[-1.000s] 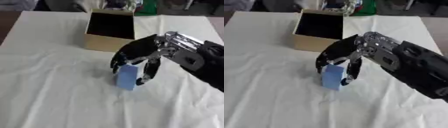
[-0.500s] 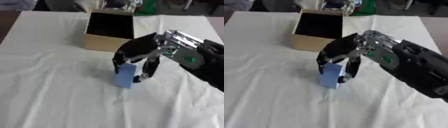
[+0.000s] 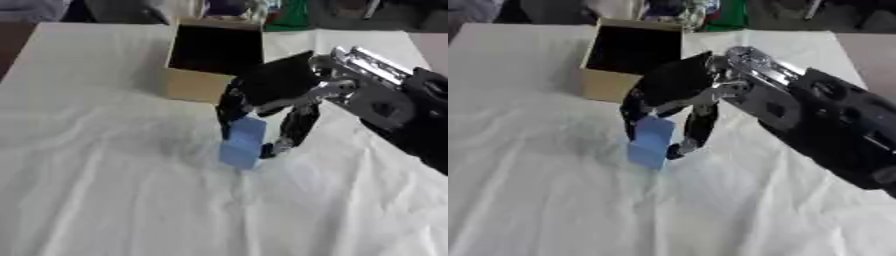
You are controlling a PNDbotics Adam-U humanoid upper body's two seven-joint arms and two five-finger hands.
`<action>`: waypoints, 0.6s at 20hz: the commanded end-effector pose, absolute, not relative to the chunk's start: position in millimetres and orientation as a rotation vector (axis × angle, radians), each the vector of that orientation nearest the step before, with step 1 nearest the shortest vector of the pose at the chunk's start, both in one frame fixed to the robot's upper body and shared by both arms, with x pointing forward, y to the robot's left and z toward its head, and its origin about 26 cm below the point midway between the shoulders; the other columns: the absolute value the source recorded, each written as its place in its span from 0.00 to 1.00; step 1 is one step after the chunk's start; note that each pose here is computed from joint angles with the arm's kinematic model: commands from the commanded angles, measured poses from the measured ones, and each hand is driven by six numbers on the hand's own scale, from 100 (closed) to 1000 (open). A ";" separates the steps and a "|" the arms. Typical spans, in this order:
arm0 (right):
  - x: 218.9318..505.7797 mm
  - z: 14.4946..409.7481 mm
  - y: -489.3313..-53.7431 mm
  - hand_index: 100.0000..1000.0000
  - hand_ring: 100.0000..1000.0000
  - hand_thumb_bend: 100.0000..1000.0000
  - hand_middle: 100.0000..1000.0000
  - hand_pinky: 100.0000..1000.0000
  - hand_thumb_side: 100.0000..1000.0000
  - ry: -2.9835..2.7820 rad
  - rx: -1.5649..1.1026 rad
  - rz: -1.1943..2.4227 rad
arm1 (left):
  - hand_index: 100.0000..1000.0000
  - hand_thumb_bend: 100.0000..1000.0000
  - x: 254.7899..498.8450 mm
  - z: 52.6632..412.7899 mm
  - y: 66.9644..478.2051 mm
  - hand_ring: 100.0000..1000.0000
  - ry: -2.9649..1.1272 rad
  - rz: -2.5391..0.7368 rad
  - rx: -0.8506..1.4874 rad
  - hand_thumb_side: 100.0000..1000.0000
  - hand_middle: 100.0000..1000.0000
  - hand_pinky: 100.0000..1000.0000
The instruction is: Pick up objects on the table and place them in the box.
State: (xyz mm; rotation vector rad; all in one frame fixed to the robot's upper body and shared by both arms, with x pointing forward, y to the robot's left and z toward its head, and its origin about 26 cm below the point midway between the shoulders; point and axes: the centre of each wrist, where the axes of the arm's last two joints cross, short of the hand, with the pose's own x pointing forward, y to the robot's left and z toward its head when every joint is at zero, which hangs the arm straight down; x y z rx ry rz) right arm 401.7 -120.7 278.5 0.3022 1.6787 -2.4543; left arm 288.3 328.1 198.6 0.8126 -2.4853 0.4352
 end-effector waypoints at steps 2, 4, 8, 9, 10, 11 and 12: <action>395.3 320.7 -136.7 0.40 0.73 0.33 0.41 0.77 0.00 1.339 0.355 -2.366 | 0.79 0.31 285.3 209.3 332.1 0.53 -2.521 0.418 0.840 0.08 0.50 0.70; 392.7 336.5 -142.2 0.40 0.73 0.33 0.42 0.77 0.00 1.385 0.440 -2.297 | 0.79 0.31 285.3 209.1 332.0 0.53 -2.520 0.418 0.839 0.08 0.50 0.70; 398.8 356.8 -148.0 0.40 0.74 0.33 0.42 0.77 0.00 1.482 0.575 -2.187 | 0.79 0.31 285.5 209.0 331.4 0.53 -2.521 0.419 0.834 0.08 0.50 0.70; 403.6 359.3 -149.3 0.40 0.74 0.33 0.42 0.77 0.00 1.510 0.602 -2.173 | 0.79 0.31 285.6 209.0 331.1 0.53 -2.522 0.418 0.832 0.08 0.50 0.70; 409.6 361.3 -150.8 0.40 0.74 0.33 0.42 0.77 0.00 1.542 0.631 -2.162 | 0.79 0.31 285.7 209.0 330.9 0.53 -2.522 0.419 0.830 0.08 0.50 0.70; 415.4 362.3 -151.8 0.40 0.74 0.33 0.42 0.77 0.00 1.571 0.655 -2.153 | 0.79 0.31 285.8 208.9 330.7 0.53 -2.522 0.420 0.828 0.08 0.50 0.70; 421.5 363.4 -152.2 0.40 0.74 0.33 0.42 0.77 0.00 1.607 0.682 -2.142 | 0.79 0.31 285.8 208.6 330.5 0.53 -2.521 0.421 0.826 0.08 0.50 0.70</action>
